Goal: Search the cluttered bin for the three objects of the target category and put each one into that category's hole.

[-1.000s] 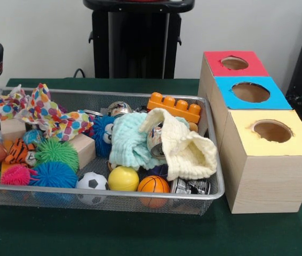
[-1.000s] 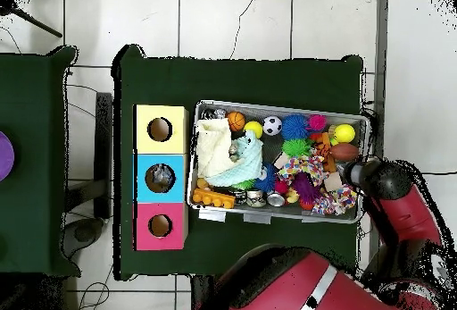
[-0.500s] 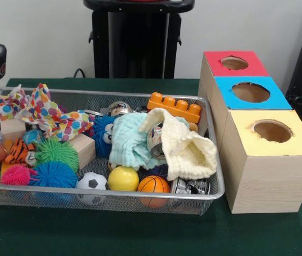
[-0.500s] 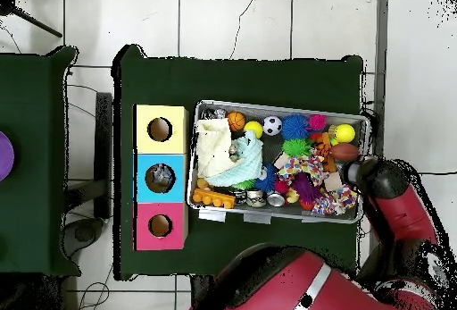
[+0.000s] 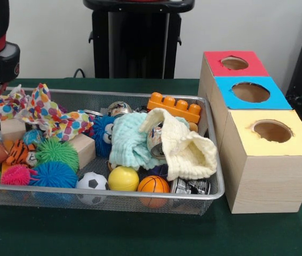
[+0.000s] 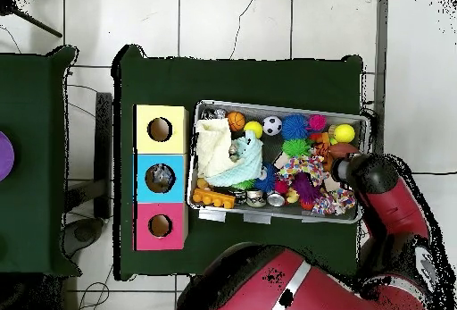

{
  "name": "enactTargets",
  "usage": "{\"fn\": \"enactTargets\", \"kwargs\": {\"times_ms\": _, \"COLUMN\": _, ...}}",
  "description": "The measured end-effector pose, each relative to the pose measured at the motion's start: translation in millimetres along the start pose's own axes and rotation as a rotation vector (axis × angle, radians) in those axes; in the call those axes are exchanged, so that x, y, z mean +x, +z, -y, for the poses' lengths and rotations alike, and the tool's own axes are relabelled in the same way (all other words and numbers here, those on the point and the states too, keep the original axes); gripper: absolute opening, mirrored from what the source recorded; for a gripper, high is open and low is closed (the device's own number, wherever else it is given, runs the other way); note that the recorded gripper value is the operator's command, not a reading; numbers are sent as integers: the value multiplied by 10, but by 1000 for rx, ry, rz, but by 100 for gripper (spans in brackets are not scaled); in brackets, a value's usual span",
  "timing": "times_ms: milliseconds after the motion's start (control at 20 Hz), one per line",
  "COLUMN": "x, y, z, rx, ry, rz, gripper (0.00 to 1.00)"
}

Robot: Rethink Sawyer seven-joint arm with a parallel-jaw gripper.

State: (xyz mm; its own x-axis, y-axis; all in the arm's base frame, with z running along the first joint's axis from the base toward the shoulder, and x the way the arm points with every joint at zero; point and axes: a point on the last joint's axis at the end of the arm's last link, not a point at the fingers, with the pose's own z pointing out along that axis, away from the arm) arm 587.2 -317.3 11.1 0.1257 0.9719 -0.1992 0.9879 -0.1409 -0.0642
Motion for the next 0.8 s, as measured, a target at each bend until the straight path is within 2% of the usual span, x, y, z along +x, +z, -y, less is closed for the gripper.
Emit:
{"fn": "enactTargets", "kwargs": {"times_ms": 350, "x": 66, "y": -70, "z": 50, "rx": 42, "ry": -6, "rz": -42, "gripper": 100}}
{"fn": "enactTargets", "kwargs": {"times_ms": 800, "x": 60, "y": 43, "z": 111, "rx": 60, "ry": -2, "rz": -48, "gripper": 100}}
